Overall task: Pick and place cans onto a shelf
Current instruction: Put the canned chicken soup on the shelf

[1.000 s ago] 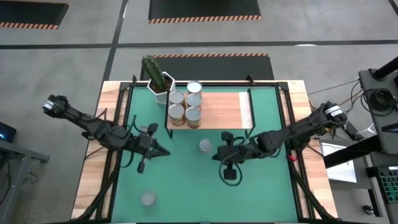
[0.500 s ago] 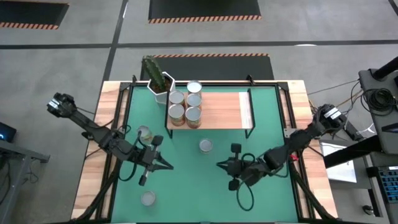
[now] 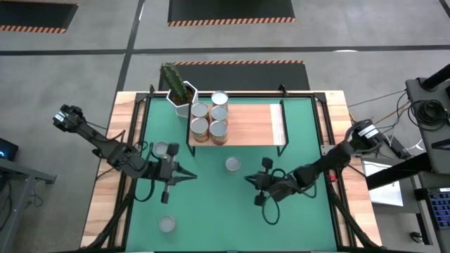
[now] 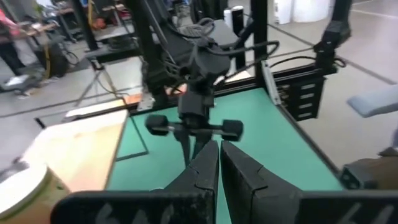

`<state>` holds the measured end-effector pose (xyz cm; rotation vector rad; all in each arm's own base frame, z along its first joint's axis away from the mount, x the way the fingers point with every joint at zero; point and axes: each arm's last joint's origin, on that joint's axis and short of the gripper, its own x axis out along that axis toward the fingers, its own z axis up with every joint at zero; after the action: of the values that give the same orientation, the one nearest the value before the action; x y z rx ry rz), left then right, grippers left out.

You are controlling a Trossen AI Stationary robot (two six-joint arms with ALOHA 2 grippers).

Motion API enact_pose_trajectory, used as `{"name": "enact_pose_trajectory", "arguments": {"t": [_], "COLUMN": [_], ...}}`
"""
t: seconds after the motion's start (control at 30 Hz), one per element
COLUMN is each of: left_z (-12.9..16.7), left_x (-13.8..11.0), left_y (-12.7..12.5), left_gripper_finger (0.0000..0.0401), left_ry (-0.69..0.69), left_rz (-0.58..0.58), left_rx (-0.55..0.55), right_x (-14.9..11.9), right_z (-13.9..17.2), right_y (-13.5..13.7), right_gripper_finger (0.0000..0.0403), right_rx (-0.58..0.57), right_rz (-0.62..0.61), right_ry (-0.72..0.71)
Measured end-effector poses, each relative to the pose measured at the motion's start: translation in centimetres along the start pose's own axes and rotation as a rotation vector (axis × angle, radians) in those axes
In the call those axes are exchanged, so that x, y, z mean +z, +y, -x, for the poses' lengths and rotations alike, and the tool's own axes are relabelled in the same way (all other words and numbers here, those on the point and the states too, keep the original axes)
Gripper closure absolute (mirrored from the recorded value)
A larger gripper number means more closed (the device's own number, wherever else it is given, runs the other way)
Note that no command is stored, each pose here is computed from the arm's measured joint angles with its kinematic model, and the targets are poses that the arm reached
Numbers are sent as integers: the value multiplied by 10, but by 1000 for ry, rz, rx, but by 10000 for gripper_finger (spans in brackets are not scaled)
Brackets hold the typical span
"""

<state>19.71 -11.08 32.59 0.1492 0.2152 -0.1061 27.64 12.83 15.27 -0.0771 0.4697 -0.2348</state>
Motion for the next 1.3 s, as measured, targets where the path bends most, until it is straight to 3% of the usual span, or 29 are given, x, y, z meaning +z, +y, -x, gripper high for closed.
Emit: {"name": "enact_pose_trajectory", "arguments": {"t": [0.13, 0.27, 0.7, 0.83, 1.3], "left_z": [0, 1, -1, -1, -2], "left_x": [3, 3, 1, 0, -1], "left_y": [2, 2, 1, 1, 1], "left_gripper_finger": [401, 401, 401, 401, 401], "left_ry": [-10, -6, 5, 10, 18], "left_rz": [-12, -13, -19, -21, -29], "left_rx": [39, 49, 51, 51, 52], "right_x": [-3, -4, -11, -15, -16], "right_z": [-11, -17, -35, -43, -74], "right_y": [1, 4, 8, 9, 9], "right_gripper_finger": [378, 336, 101, 48, 33], "right_rx": [-31, -38, -180, -197, -298], "right_rz": [-56, -87, -124, -114, -173], "right_ry": [18, 23, 13, 28, 7]}}
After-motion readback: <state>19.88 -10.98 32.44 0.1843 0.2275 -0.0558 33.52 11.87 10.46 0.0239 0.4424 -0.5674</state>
